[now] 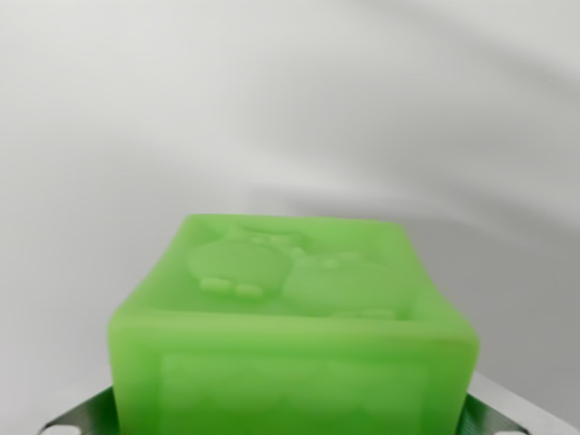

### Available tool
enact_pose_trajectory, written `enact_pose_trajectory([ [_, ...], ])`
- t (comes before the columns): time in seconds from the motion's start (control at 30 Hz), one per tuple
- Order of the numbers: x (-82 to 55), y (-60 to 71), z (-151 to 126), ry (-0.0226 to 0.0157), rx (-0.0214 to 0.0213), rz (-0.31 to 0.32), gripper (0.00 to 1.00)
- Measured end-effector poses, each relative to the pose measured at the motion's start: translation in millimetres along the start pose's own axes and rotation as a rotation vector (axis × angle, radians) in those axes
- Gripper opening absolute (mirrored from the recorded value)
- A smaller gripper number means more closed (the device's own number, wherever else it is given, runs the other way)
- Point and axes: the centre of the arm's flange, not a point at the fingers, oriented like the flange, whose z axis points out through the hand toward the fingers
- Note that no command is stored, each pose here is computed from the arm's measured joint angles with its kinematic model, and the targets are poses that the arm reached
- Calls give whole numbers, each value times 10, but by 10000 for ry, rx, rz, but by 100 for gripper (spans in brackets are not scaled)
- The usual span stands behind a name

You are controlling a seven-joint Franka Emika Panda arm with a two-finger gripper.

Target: Stack cube

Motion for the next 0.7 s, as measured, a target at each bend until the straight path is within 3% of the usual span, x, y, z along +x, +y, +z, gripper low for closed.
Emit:
enact_pose_trajectory([
  [0.7, 6, -7, -595, 40, 9, -18, 0],
])
